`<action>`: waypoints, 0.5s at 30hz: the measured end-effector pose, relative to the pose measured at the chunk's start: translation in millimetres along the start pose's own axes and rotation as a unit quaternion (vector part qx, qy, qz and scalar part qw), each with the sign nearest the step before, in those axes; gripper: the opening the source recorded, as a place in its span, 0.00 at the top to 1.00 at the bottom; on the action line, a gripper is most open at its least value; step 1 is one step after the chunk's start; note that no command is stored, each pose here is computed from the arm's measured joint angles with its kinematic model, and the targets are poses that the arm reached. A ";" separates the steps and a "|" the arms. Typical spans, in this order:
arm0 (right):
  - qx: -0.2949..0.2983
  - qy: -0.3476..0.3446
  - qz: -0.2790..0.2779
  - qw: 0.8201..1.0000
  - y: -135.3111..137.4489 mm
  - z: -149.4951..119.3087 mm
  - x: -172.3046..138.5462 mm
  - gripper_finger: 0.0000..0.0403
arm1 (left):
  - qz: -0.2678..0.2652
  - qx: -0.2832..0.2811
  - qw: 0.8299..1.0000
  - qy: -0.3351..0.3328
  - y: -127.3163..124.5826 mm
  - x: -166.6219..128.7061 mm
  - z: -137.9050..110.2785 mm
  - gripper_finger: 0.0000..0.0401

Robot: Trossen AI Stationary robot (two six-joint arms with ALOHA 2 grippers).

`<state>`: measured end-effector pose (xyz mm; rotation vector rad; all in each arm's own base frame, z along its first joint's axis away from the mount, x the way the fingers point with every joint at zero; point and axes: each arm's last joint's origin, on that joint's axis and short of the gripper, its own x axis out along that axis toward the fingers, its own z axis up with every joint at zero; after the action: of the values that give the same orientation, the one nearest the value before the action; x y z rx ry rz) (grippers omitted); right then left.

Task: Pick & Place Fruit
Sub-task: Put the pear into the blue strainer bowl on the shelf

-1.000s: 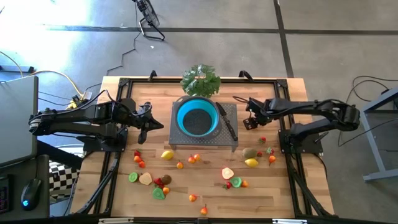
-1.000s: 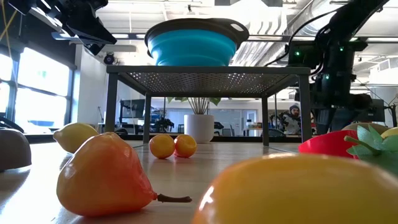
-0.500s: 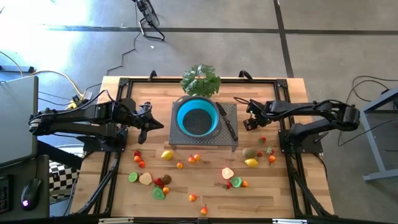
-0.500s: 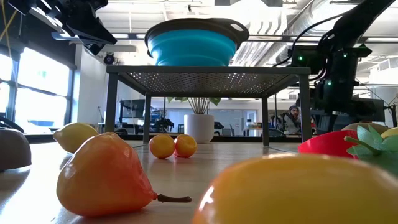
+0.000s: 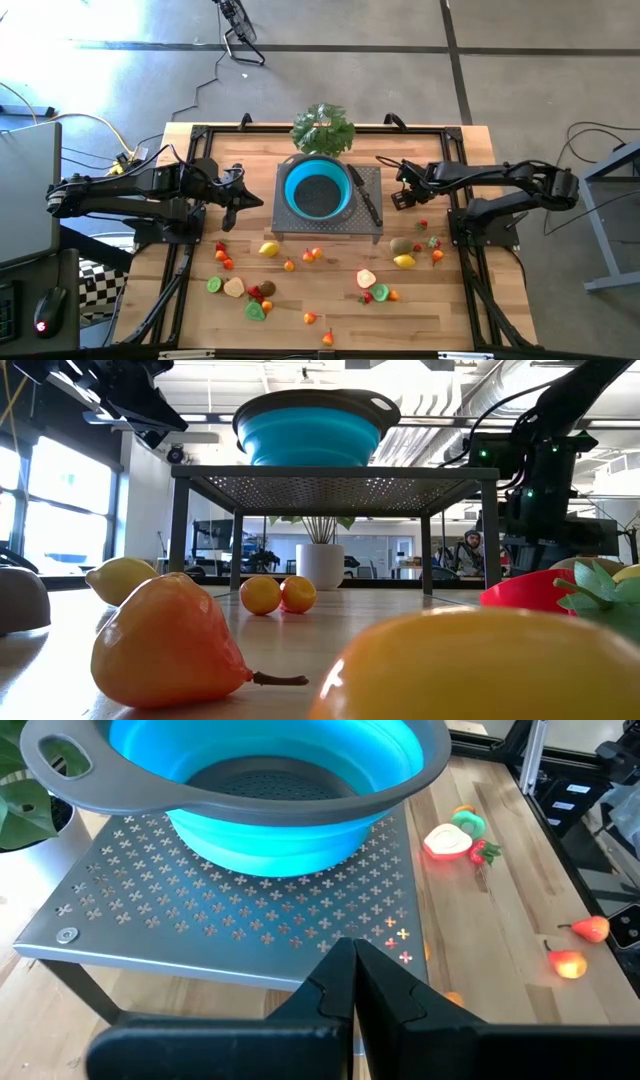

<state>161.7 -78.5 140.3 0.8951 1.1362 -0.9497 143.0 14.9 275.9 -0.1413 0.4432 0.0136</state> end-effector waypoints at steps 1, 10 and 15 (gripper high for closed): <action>0.000 0.000 0.000 1.000 0.0 0.0 0.0 0.68 | 0.000 0.000 1.000 0.000 0.0 0.1 0.0 1.00; -0.005 -0.003 -0.001 1.000 -0.1 0.1 -0.7 0.69 | 0.000 0.000 1.000 0.000 0.0 0.0 0.0 1.00; -0.008 -0.018 0.013 1.000 -0.8 0.2 -7.4 0.71 | -0.001 0.000 1.000 0.000 0.0 0.1 0.0 1.00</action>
<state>160.0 -77.9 147.5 0.8745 1.0979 -0.9307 143.0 14.8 275.8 -0.1413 0.4438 0.0125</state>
